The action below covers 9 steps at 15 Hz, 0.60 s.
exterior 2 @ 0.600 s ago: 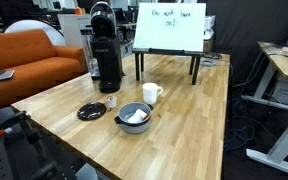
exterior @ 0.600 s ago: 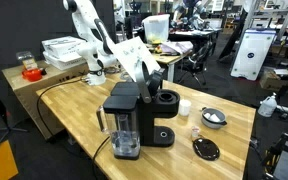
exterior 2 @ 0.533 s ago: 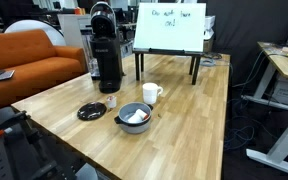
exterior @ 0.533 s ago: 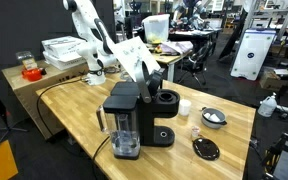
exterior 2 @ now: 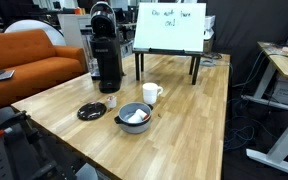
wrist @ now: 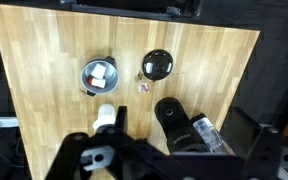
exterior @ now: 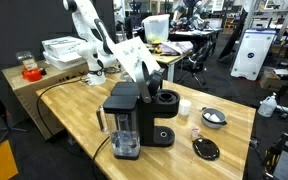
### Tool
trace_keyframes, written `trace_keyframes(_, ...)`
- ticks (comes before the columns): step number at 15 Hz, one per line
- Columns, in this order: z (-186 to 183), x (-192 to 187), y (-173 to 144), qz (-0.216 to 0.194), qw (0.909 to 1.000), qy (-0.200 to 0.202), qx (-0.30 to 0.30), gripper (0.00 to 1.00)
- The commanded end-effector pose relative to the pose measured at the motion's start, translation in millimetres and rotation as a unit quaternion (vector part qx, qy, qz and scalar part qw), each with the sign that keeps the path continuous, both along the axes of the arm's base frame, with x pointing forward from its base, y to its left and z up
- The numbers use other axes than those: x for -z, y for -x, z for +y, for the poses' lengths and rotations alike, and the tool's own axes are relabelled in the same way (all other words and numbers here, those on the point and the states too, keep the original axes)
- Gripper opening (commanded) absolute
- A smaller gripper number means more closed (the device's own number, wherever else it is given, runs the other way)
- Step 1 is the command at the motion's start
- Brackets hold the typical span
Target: Close the top of the coffee machine.
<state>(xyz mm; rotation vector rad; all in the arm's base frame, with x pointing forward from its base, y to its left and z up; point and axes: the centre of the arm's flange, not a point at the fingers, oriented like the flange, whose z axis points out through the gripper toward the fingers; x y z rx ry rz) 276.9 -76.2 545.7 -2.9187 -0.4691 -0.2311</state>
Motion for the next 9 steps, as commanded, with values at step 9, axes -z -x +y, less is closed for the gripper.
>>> trace_keyframes(9,26.9,15.7,-35.9,0.012,0.9995,-0.029,0.009,1.00)
